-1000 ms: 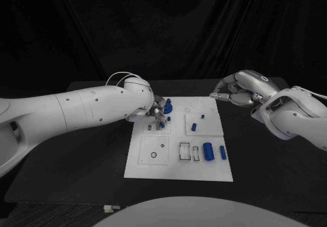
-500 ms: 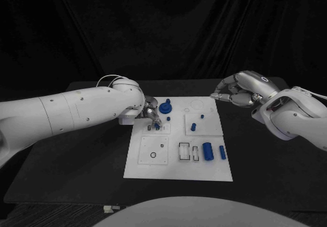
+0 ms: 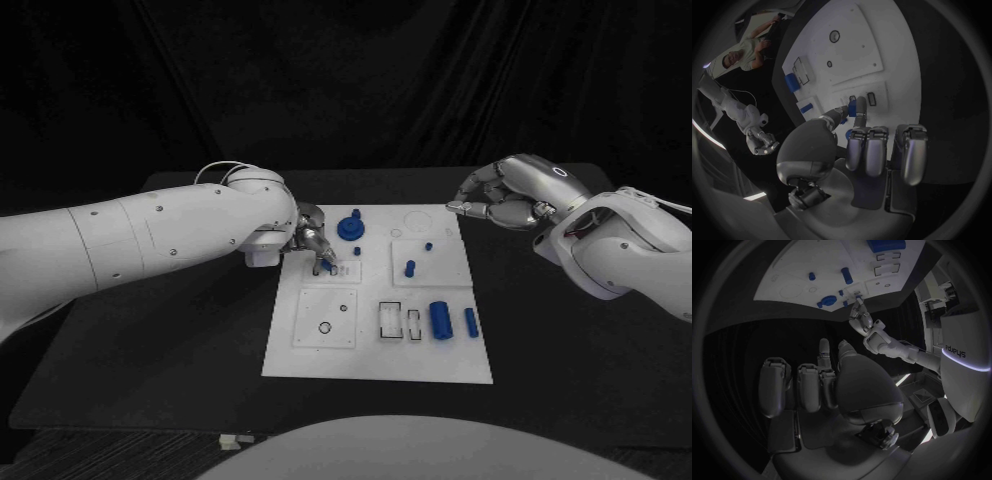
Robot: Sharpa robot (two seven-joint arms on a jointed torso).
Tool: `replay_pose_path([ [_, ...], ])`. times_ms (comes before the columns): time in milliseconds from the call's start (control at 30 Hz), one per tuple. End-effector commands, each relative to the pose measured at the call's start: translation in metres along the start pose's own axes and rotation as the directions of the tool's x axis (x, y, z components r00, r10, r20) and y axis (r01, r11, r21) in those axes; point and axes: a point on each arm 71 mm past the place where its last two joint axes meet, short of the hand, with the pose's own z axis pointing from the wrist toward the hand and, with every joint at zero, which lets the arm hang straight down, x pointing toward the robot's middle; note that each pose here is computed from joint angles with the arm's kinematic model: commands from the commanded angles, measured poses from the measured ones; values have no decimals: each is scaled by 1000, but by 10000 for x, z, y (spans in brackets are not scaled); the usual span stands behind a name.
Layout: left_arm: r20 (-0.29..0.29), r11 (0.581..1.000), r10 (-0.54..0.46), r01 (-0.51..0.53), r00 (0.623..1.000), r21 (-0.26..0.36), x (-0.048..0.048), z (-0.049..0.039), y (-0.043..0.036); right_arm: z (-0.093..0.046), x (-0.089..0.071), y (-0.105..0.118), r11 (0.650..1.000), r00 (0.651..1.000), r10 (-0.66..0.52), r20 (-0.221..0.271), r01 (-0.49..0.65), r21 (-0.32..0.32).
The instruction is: Assemble the parts on the task board
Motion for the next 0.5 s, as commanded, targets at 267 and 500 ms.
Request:
replay_pose_path([
  [267, 25, 999, -40, 40, 999, -7, 1, -17, 28, -2, 19, -24, 1000, 1000, 0, -13, 1, 25],
  [500, 6, 995, -95, 95, 995, -15, 24, -25, 45, 0, 23, -23, 1000, 1000, 0, -15, 0, 25],
])
